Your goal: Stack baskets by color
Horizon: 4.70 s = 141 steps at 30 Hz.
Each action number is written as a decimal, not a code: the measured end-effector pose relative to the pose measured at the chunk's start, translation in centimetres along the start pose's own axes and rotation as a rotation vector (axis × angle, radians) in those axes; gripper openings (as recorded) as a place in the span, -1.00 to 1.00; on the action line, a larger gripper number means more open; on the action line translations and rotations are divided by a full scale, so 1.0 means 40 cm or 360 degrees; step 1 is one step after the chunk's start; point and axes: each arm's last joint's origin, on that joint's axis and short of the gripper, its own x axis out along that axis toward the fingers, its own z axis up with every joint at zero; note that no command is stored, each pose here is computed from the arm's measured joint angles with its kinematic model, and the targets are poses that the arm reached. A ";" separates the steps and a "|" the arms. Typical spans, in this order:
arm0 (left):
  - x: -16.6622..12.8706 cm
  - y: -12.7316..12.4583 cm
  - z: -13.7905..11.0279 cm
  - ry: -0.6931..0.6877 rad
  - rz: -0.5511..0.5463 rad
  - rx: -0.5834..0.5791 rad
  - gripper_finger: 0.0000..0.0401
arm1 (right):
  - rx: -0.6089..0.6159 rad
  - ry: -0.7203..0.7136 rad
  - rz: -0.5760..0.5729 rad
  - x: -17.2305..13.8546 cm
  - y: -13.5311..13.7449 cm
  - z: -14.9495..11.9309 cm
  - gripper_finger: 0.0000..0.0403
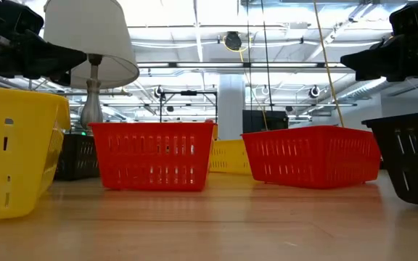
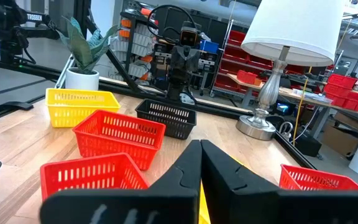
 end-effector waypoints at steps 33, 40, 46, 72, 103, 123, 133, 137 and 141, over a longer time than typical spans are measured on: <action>0.000 0.000 0.000 0.0001 -0.0002 0.0165 -0.84 | 0.0035 0.0029 -0.0136 0.002 -0.028 0.097 -1.00; 0.000 0.000 0.000 -0.0001 -0.0002 0.0167 -0.84 | 0.0185 0.0021 -0.0129 0.018 -0.056 0.223 -1.00; 0.000 0.000 0.000 -0.0001 -0.0002 0.0162 -0.84 | 0.0218 0.0115 -0.0112 0.036 -0.079 0.331 -1.00; 0.000 0.000 0.000 -0.0002 -0.0003 0.0162 -0.84 | 0.0347 0.0396 -0.0088 0.088 -0.128 0.560 -1.00; -0.013 0.010 0.151 0.0012 -0.0005 -0.0224 -0.97 | 0.0339 0.0417 -0.0084 0.099 -0.126 0.556 -1.00; 0.090 0.048 0.551 0.0330 -0.0007 -0.0206 -0.96 | 0.0340 0.0399 -0.0086 0.107 -0.123 0.545 -1.00; 0.196 0.007 0.563 0.0546 -0.0144 -0.0223 -0.95 | 0.0416 0.0457 -0.0090 0.138 -0.107 0.480 -1.00; 0.254 -0.041 0.532 0.0667 -0.0107 -0.0158 -0.95 | 0.0499 0.0483 -0.0096 0.140 -0.104 0.468 -1.00; 0.322 -0.102 0.493 0.0746 -0.0067 -0.0057 -0.95 | 0.0572 0.0502 -0.0076 0.141 -0.095 0.460 -1.00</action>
